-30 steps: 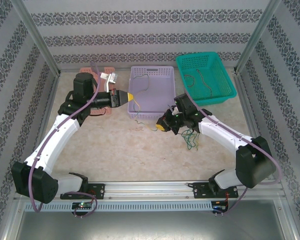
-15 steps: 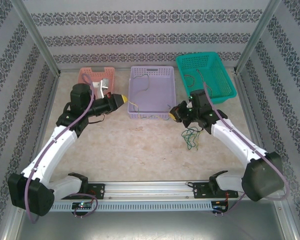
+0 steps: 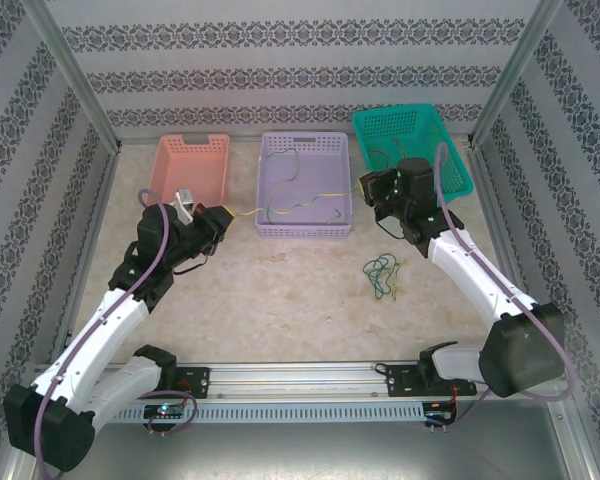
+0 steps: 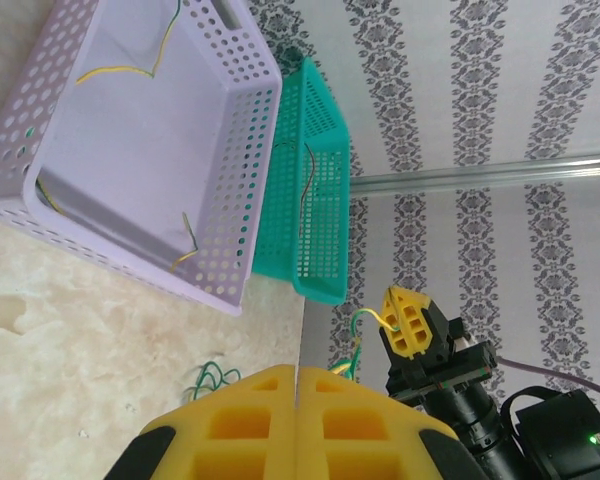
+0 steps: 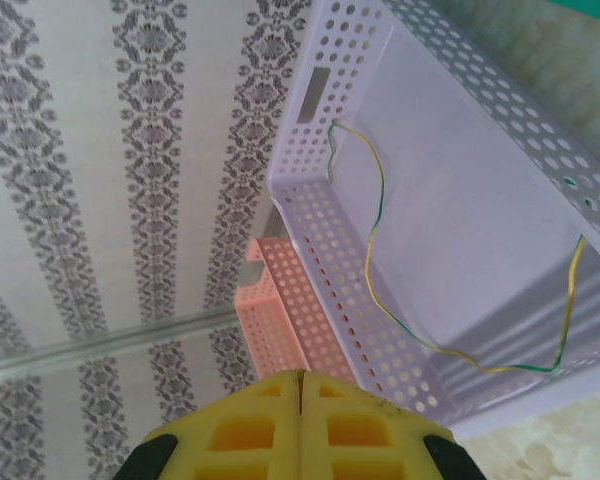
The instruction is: Untangle the cables
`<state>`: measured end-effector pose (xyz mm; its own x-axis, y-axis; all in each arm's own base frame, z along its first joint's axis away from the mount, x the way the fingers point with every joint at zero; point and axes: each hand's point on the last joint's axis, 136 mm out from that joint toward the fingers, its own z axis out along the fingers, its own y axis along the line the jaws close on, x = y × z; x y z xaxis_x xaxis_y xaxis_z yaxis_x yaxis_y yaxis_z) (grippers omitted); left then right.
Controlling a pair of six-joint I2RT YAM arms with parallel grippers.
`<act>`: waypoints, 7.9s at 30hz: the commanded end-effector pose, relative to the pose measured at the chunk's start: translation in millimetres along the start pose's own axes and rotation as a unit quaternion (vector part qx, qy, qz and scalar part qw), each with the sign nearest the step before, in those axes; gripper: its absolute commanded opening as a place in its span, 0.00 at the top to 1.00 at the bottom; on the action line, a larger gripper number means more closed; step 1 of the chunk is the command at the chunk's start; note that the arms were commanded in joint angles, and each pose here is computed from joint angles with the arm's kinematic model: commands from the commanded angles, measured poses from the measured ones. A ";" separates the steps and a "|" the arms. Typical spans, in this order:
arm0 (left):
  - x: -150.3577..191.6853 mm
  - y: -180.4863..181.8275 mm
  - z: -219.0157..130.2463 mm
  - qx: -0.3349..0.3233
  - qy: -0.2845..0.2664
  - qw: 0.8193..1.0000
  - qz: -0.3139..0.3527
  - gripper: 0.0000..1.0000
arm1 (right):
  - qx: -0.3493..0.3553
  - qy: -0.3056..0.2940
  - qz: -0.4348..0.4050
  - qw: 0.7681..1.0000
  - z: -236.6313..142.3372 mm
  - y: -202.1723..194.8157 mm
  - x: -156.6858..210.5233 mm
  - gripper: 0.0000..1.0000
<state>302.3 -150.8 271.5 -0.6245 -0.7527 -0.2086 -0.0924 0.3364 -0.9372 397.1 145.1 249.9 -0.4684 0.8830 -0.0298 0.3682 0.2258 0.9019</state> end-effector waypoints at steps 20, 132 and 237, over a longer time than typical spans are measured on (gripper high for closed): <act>16.4 6.4 14.1 -0.039 0.058 0.998 0.009 0.43 | -0.043 0.001 -0.125 0.991 35.5 85.4 -11.4 1.00; 147.3 28.2 73.0 -0.099 0.309 0.927 0.191 0.46 | 0.305 0.211 -0.359 0.857 -48.6 -211.3 44.7 1.00; 146.2 31.1 95.5 -0.107 0.283 0.948 -0.099 0.39 | 0.162 0.109 -0.122 0.973 -56.4 -78.1 65.3 1.00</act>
<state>271.2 -286.7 171.4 -0.9154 -0.3825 0.1251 -0.3197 0.5024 -0.8033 286.0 159.5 181.4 -0.7765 0.6206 -0.1094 0.4134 0.6326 0.6549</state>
